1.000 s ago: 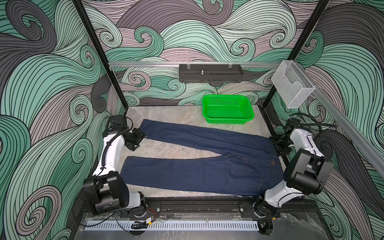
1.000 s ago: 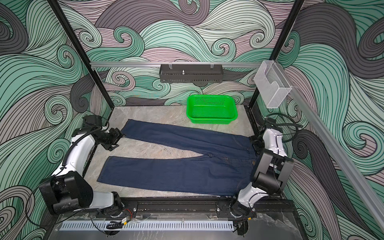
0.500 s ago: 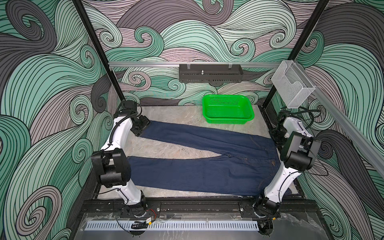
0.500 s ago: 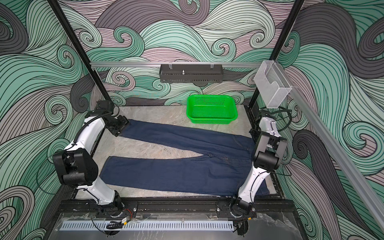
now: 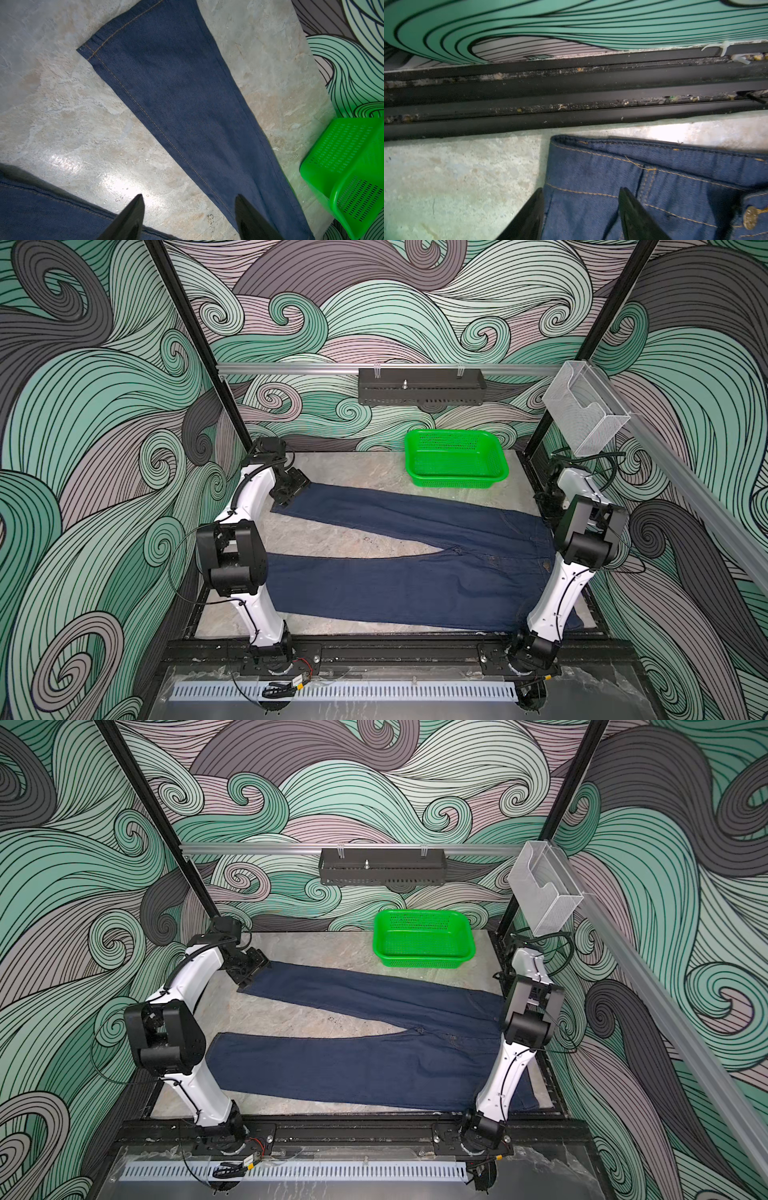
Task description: Fold and stack the trousers
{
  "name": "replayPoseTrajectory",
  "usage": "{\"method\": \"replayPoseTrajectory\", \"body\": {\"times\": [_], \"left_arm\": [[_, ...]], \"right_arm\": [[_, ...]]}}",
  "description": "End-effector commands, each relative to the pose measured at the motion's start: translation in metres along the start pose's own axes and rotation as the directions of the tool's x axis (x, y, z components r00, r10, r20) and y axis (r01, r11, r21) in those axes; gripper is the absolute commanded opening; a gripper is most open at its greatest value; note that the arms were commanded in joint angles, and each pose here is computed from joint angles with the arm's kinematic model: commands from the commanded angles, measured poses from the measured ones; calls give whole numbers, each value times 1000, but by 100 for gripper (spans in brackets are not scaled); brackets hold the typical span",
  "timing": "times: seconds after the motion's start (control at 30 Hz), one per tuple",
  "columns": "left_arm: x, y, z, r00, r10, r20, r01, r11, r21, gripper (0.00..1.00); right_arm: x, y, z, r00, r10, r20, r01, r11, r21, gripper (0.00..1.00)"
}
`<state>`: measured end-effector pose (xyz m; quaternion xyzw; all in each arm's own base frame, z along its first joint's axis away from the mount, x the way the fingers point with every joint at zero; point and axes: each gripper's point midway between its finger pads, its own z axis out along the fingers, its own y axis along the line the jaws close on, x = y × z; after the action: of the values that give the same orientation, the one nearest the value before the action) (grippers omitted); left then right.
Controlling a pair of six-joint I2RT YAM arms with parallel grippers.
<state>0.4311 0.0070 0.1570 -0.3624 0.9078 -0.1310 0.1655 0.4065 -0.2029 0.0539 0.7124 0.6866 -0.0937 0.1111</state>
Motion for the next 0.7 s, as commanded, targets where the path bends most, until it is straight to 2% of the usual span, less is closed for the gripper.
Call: {"method": "replayPoseTrajectory", "body": {"times": [0.0,0.4,0.67], "left_arm": [[-8,-4,-6,1000,17,25,-17,1000,-17,71],[-15,-6,-5,999,37,36,-36,999,-27,71],[-19,-7,-10,998,49,49,-47,998,-32,71]], "right_arm": [[-1,-7,7,999,29,25,-30,997,69,58],[-2,-3,24,998,27,54,-36,986,163,59],[1,7,32,998,31,53,-40,985,169,60]]}}
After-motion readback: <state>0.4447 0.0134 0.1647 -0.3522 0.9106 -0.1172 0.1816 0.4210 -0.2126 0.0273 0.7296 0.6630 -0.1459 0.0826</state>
